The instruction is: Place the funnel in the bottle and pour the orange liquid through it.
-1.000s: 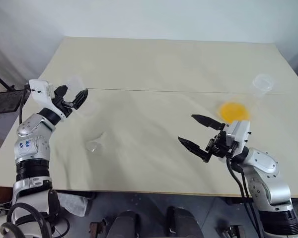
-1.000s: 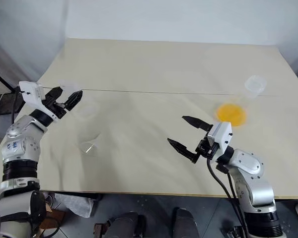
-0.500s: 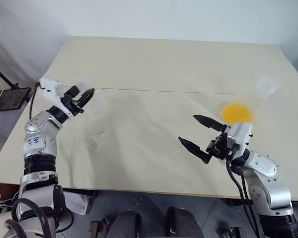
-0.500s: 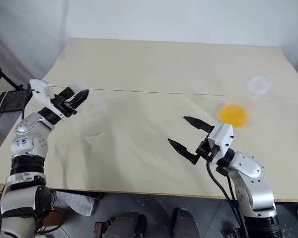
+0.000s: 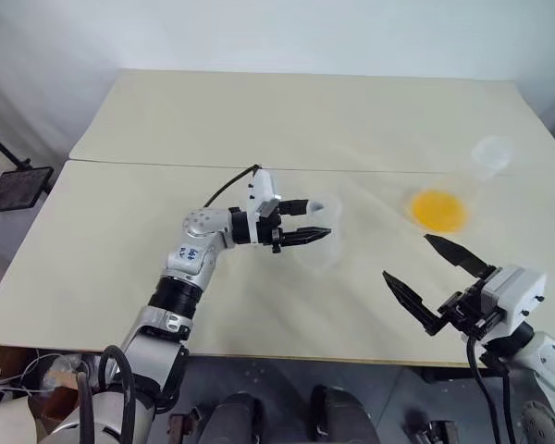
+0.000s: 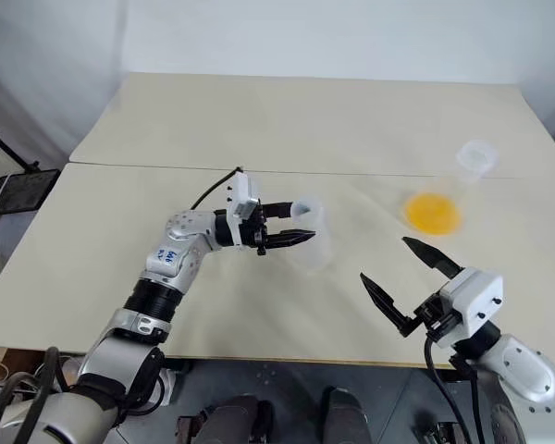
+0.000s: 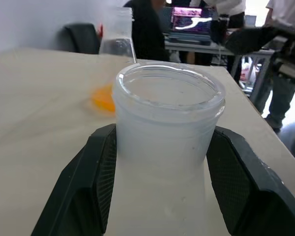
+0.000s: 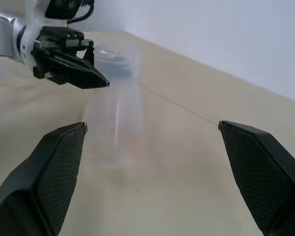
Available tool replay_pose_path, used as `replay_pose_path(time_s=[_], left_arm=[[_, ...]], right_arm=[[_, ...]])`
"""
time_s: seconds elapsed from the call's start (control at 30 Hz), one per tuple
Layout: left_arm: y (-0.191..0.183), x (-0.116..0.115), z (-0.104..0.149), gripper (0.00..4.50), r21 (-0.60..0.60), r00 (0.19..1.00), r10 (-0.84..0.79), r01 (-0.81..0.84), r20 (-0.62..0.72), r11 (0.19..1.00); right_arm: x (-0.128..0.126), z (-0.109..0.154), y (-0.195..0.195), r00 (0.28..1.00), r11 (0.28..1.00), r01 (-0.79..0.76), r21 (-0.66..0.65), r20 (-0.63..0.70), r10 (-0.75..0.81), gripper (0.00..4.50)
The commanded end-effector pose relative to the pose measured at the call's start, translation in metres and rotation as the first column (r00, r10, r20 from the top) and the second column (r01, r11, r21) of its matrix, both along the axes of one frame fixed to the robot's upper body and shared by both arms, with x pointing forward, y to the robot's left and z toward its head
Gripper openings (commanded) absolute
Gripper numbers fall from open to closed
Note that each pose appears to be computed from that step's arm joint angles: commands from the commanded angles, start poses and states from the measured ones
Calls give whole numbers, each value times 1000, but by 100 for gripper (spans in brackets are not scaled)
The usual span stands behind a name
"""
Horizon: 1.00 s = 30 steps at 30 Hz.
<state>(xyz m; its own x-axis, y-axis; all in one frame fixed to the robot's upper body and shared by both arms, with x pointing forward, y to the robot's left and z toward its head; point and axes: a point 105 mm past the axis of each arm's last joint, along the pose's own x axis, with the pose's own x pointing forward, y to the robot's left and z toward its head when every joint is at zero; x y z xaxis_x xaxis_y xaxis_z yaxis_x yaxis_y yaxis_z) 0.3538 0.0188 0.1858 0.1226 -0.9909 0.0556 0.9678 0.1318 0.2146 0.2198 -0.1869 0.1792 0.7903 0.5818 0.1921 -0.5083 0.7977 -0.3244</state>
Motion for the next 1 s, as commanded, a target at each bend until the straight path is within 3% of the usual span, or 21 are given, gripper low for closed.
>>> replay_pose_path(time_s=[0.03, 0.37, 0.6, 0.8, 0.93, 1.0], left_arm=[[2, 2, 15, 236, -1, 997, -15, 15, 74, 1000], [3, 8, 11, 236, 0, 995, 7, -7, 95, 1000], [23, 12, 27, 445, -59, 989, 56, -49, 134, 997], [67, 12, 36, 445, -54, 986, 74, -66, 151, 996], [99, 13, 53, 445, -77, 954, 170, -155, 246, 985], [137, 6, 57, 445, -85, 951, 240, -227, 197, 970]], right_arm=[[-7, 13, 3, 998, 1000, 22, 0, 55, -22, 450], [-2, 15, 3, 997, 999, 32, 13, 67, -33, 450], [5, 15, 8, 998, 1000, -11, 16, 61, 10, 450], [12, 14, 10, 997, 998, -63, 8, 48, 63, 450], [19, 15, 13, 993, 994, -107, -1, 45, 107, 450], [23, 20, 22, 983, 985, -174, 3, 52, 174, 450]])
